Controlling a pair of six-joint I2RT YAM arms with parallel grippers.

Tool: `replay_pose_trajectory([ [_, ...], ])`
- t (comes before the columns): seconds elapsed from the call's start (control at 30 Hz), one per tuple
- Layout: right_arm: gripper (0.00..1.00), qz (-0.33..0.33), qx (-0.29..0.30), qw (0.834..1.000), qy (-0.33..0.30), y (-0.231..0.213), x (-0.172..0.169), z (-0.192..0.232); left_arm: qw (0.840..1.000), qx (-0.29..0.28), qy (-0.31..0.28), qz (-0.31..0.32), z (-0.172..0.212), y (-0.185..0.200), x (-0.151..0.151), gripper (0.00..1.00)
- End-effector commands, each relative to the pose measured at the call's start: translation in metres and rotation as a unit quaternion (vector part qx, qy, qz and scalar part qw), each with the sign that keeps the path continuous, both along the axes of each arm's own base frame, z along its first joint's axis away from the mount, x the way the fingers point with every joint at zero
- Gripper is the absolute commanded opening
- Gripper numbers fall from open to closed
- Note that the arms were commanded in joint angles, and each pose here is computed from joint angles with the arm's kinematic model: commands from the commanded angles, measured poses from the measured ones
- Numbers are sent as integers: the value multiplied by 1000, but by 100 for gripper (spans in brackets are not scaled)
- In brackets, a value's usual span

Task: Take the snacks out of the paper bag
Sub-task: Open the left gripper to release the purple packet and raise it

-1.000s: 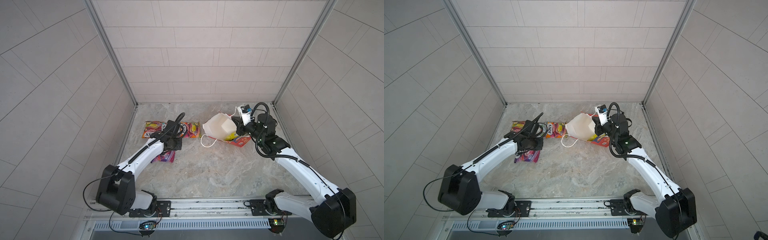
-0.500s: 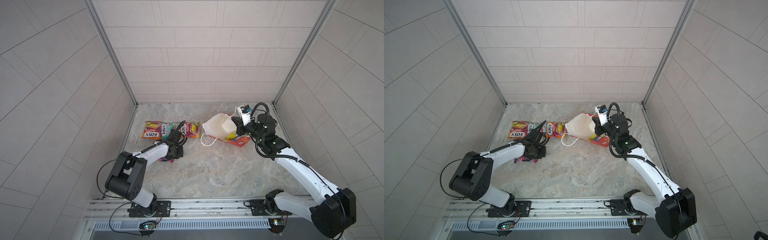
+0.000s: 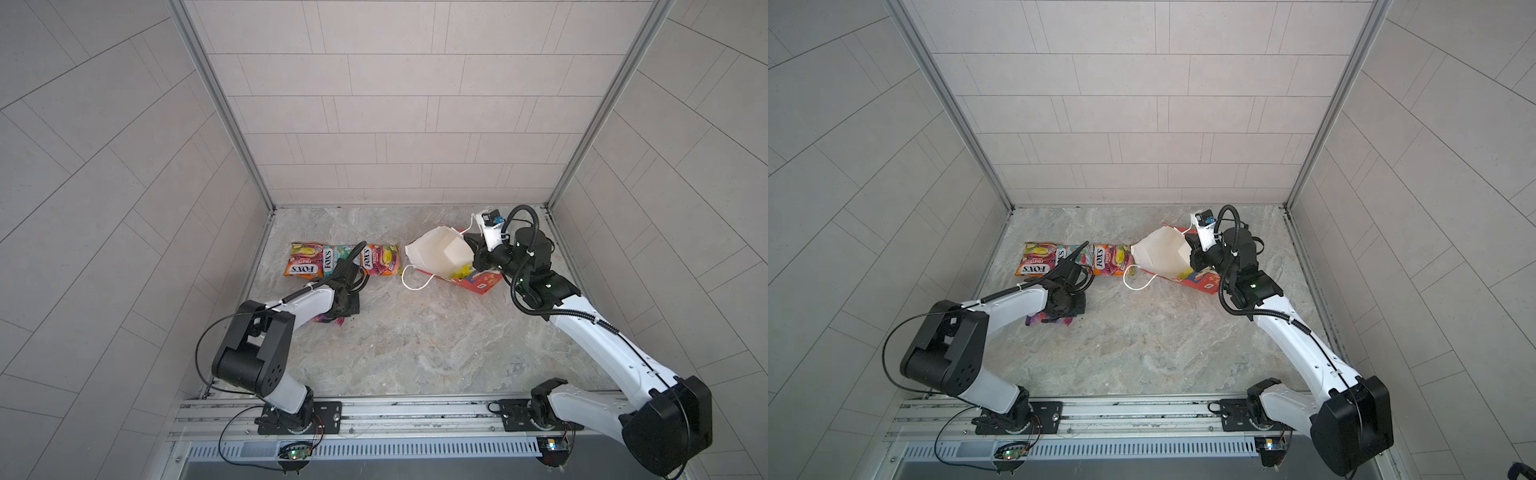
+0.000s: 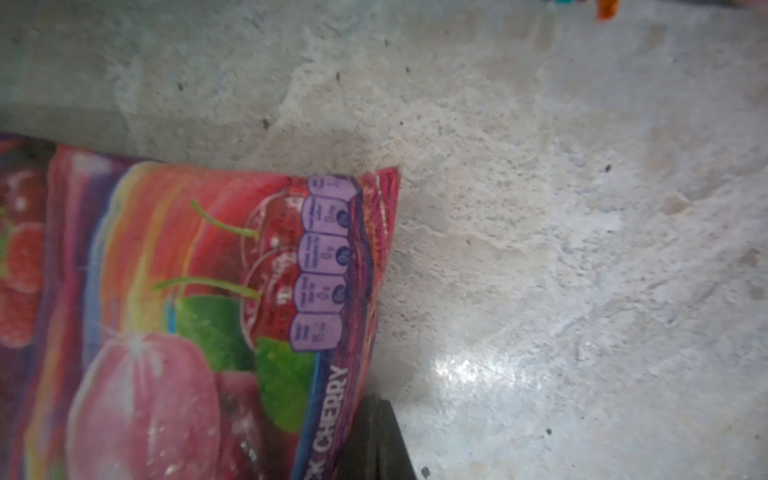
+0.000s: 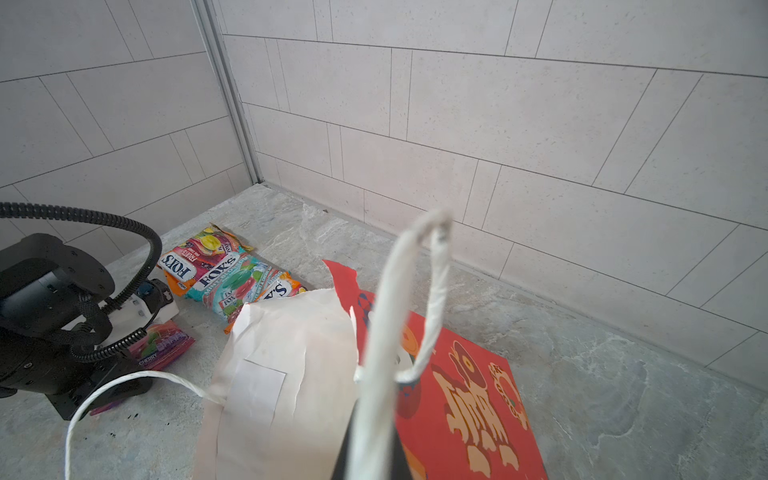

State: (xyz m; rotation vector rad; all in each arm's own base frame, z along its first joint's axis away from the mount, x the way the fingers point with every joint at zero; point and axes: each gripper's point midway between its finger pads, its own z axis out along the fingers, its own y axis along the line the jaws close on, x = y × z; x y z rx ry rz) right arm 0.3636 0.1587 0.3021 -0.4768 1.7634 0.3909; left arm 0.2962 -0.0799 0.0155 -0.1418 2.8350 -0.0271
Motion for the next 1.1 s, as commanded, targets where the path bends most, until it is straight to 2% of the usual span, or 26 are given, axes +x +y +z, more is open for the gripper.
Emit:
replay_pose_trajectory([
  [0.0,0,-8,1,1000,-1,-4,-1,-1,1000,23,16,15,-7,16,-6,0],
  [0.57,0,-6,8,1000,-4,-4,-4,1,997,26,-38,61,18,42,3,0],
  [1.07,0,-5,15,1000,-10,-5,-7,5,994,29,-41,99,24,66,11,2],
])
